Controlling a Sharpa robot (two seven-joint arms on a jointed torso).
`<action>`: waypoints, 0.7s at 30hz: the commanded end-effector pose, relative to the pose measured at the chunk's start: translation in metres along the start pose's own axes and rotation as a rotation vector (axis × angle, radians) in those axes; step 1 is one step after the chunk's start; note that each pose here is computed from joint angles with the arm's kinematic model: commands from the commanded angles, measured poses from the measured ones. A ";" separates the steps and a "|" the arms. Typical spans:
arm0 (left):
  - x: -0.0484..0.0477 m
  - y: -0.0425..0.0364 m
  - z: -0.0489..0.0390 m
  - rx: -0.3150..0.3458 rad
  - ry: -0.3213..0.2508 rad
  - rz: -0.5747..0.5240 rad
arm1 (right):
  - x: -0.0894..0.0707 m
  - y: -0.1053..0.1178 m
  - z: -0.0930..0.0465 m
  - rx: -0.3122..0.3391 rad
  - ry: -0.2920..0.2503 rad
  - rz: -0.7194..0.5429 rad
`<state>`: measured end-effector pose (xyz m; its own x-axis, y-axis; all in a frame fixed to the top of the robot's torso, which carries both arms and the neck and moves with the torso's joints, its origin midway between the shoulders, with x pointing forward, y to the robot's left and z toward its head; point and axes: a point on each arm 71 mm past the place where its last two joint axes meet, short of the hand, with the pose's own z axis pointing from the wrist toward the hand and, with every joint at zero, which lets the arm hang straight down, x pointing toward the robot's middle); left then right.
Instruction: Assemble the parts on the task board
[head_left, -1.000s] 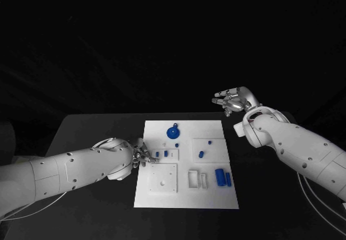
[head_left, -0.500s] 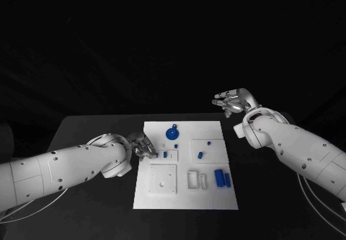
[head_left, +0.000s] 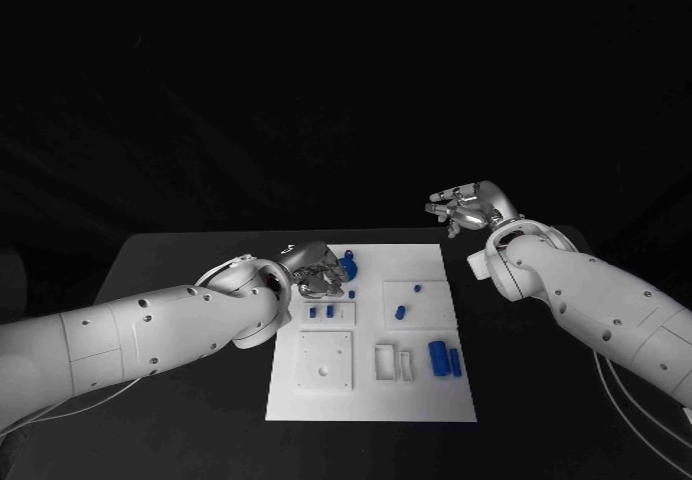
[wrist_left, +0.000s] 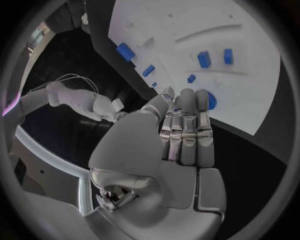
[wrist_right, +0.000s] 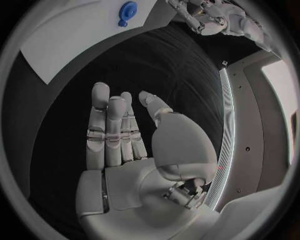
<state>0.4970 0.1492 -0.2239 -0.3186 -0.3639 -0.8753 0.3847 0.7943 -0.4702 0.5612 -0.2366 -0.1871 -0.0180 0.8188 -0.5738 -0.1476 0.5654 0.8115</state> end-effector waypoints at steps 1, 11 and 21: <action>-0.0004 -0.0120 0.0079 0.159 -0.040 0.150 | 0.003 0.003 0.000 -0.021 0.013 0.013; 0.0168 -0.0135 0.0287 0.196 0.004 0.310 | 0.006 0.006 0.000 -0.030 0.014 0.022; 0.0338 -0.0089 0.0394 0.171 0.092 0.396 | 0.009 0.009 0.001 -0.037 0.017 0.027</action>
<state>0.5182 0.1128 -0.2498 -0.1835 -0.0688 -0.9806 0.5994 0.7828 -0.1670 0.5608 -0.2270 -0.1858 -0.0306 0.8304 -0.5563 -0.1674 0.5444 0.8220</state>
